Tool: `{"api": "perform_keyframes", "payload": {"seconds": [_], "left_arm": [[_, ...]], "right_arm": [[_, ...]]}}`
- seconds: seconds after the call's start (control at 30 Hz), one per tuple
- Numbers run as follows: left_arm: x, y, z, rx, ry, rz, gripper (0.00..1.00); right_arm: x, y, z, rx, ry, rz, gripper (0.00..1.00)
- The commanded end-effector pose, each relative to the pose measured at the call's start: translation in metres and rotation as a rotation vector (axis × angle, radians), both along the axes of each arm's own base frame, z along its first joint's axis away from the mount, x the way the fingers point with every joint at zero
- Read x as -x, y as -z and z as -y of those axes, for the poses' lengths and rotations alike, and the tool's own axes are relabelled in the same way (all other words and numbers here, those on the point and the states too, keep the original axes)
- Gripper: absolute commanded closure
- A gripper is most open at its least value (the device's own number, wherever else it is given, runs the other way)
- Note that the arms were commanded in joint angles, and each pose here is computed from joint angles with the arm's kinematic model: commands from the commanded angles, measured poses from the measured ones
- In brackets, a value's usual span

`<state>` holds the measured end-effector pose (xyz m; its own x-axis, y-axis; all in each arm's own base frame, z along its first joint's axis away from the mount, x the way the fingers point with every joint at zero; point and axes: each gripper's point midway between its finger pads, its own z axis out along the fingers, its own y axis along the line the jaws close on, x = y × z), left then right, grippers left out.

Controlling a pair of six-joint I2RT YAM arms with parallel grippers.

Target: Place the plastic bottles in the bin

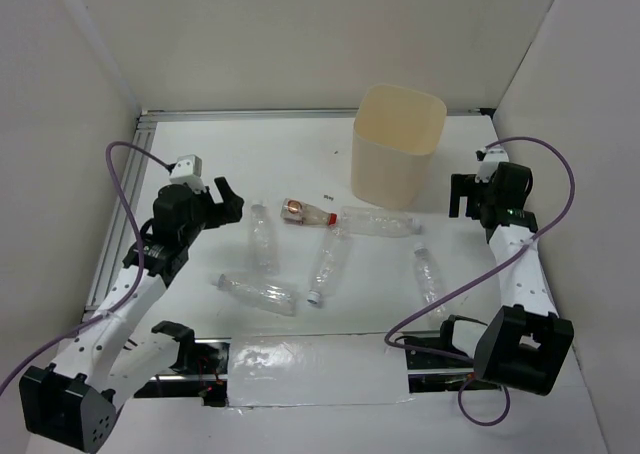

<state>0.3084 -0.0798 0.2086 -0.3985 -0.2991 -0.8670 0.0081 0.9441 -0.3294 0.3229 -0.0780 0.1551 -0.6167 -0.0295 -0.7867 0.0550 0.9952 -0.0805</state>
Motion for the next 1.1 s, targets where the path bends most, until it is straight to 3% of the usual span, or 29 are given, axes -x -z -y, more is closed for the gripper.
{"api": "perform_keyframes", "payload": {"seconds": [0.0,0.27,0.3,0.33,0.37,0.4,0.43,0.47,0.5,0.53,0.6,0.7,0.93,1.07], "left_arm": [[-0.003,-0.01,0.013,0.048,0.055,0.007,0.0],[-0.017,0.01,0.044,0.052,0.186,-0.098,0.03],[-0.022,0.019,0.045,0.037,0.19,-0.126,0.1],[-0.023,0.022,0.051,0.034,0.206,-0.137,0.16],[-0.025,0.024,0.055,0.024,0.219,-0.144,0.27],[-0.031,0.018,0.06,0.016,0.219,-0.129,0.39],[-0.036,0.027,0.064,0.003,0.216,-0.157,0.58],[-0.04,0.032,0.062,-0.03,0.197,-0.175,0.61],[-0.045,0.026,0.068,-0.038,0.202,-0.169,0.61],[-0.048,0.04,0.071,-0.061,0.196,-0.213,0.42],[-0.059,0.043,0.071,-0.1,0.155,-0.219,0.15],[-0.075,0.056,0.071,-0.14,0.084,-0.271,0.0],[-0.063,0.094,0.077,-0.235,0.045,-0.456,0.0],[-0.037,0.115,0.071,-0.31,-0.019,-0.55,0.0]], "right_arm": [[0.002,-0.009,-0.002,0.023,-0.029,0.026,0.0],[0.014,-0.003,-0.027,0.005,-0.219,0.007,0.03],[0.014,-0.003,-0.03,-0.006,-0.233,0.012,0.12],[0.016,-0.002,-0.034,-0.023,-0.247,0.003,0.28],[0.015,0.002,-0.038,-0.037,-0.272,-0.003,0.47],[0.015,0.002,-0.038,-0.044,-0.267,-0.003,0.75],[0.013,0.0,-0.04,-0.052,-0.277,0.0,0.75],[0.015,0.001,-0.045,-0.069,-0.304,-0.005,0.7],[0.015,0.003,-0.047,-0.078,-0.311,-0.011,0.36],[0.017,0.005,-0.05,-0.091,-0.32,-0.018,0.22],[0.019,0.008,-0.053,-0.101,-0.339,-0.032,0.12],[0.019,0.008,-0.054,-0.107,-0.346,-0.03,0.09],[0.022,0.014,-0.053,-0.103,-0.344,-0.05,0.07],[0.024,0.015,-0.052,-0.09,-0.343,-0.05,0.06]]}}
